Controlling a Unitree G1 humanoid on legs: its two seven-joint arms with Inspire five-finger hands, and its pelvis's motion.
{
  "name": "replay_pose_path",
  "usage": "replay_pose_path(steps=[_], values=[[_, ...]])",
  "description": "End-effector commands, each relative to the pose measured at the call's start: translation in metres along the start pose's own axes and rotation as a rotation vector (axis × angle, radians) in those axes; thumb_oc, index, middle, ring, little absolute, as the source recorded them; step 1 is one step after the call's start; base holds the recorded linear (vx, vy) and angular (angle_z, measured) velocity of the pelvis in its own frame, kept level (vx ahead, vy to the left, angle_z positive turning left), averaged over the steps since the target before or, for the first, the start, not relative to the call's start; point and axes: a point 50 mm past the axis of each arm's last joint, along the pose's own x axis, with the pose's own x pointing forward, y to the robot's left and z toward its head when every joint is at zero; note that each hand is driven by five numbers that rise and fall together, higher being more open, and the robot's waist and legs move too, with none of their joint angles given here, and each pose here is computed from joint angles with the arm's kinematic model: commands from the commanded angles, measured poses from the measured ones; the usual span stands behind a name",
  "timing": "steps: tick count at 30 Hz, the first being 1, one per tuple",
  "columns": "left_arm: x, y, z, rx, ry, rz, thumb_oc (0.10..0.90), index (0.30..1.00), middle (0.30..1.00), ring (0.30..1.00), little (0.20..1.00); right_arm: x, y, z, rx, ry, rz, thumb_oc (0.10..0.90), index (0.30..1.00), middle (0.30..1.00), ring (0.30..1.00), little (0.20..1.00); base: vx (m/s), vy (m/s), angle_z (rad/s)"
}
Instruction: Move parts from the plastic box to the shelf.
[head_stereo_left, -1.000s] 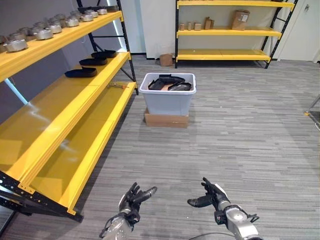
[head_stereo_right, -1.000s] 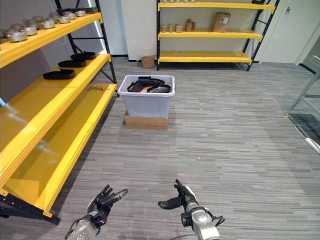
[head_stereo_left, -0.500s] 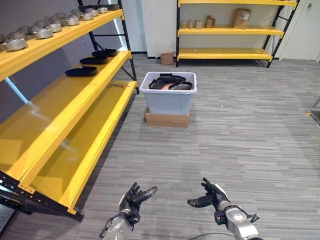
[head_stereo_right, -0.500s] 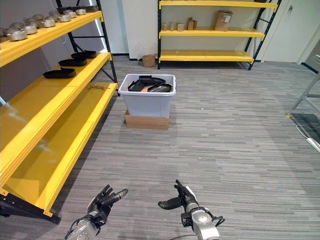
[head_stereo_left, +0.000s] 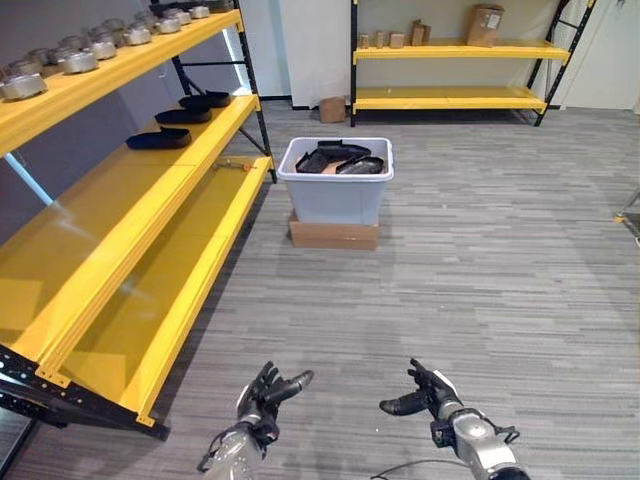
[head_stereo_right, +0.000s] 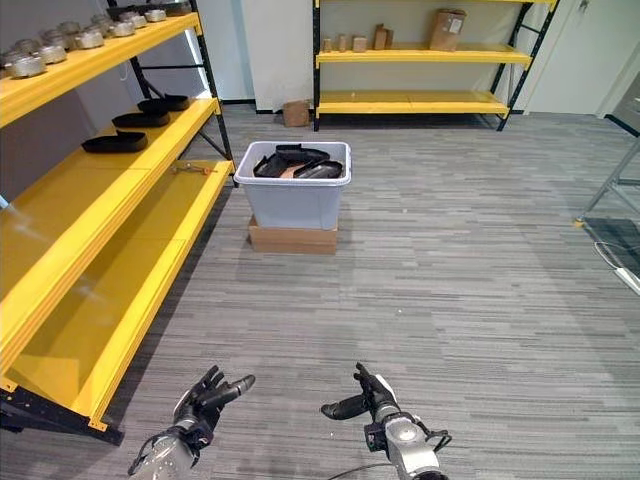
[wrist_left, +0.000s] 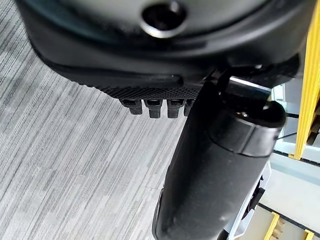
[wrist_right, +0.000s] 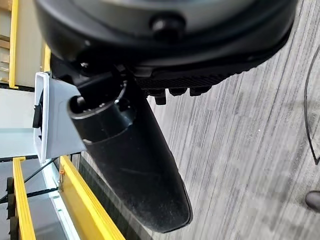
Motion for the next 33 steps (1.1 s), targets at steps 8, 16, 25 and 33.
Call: replay_pose_path(steps=[8,16,25,33], values=[[0.014,-0.046,0.060,0.097,-0.227,-0.146,0.900,1.000,1.000,1.000,1.000,0.005,-0.014,0.047,0.066,-0.194,-0.058,0.900,1.000,1.000,1.000,1.000,0.08,0.133,-0.09],[0.015,-0.057,0.066,0.103,-0.249,-0.173,0.900,1.000,1.000,1.000,1.000,0.003,-0.028,0.048,0.071,-0.197,-0.111,0.900,1.000,1.000,1.000,1.000,0.17,-0.002,0.40],[0.012,-0.064,0.059,0.127,-0.240,-0.199,0.900,1.000,1.000,1.000,1.000,0.000,-0.033,0.031,0.062,-0.151,-0.125,0.900,1.000,1.000,1.000,1.000,0.28,-0.075,0.09],[0.012,-0.069,0.053,0.145,-0.220,-0.220,0.900,1.000,1.000,1.000,1.000,-0.003,-0.041,0.021,0.057,-0.121,-0.150,0.900,1.000,1.000,1.000,1.000,0.25,-0.078,0.04]])
